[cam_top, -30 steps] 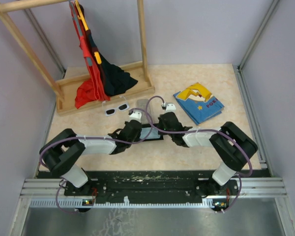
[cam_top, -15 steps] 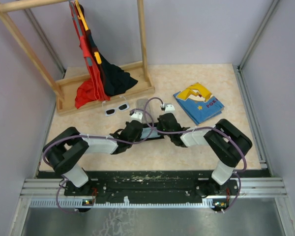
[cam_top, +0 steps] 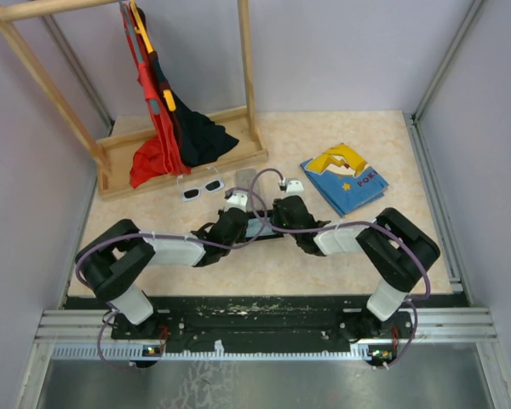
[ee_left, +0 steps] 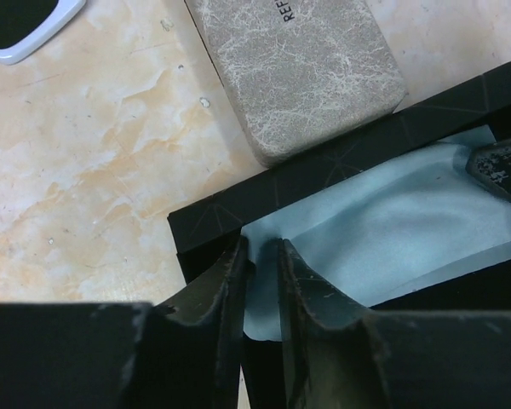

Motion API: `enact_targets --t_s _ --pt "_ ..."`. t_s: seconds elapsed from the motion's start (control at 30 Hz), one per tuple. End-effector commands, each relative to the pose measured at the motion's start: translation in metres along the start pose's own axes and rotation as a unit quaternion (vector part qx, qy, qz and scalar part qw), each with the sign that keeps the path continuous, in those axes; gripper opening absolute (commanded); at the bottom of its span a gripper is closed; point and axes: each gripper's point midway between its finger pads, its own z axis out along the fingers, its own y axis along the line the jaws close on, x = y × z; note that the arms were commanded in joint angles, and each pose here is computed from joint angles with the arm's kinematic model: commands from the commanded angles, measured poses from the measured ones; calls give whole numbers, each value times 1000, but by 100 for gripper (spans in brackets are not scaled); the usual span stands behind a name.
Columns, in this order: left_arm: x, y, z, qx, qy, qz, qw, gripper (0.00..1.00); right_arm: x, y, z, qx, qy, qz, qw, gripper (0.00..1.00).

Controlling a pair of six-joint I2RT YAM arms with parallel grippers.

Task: Organize the sunglasses
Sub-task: Place the glasses cleaning cloth in the sunglasses case.

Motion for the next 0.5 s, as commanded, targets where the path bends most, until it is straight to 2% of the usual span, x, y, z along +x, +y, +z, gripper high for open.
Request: enact_targets --t_s 0.0,0.17,0.47 --pt "-15 7 -6 -12 -13 -10 1000 30 -37 4 -17 -9 -55 5 998 23" --pt "-18 10 -16 -9 -12 -19 1000 40 -41 5 -28 -15 -57 9 998 29" --pt "-12 17 -36 0 1 -40 999 44 -46 1 -53 -18 -61 12 998 38"
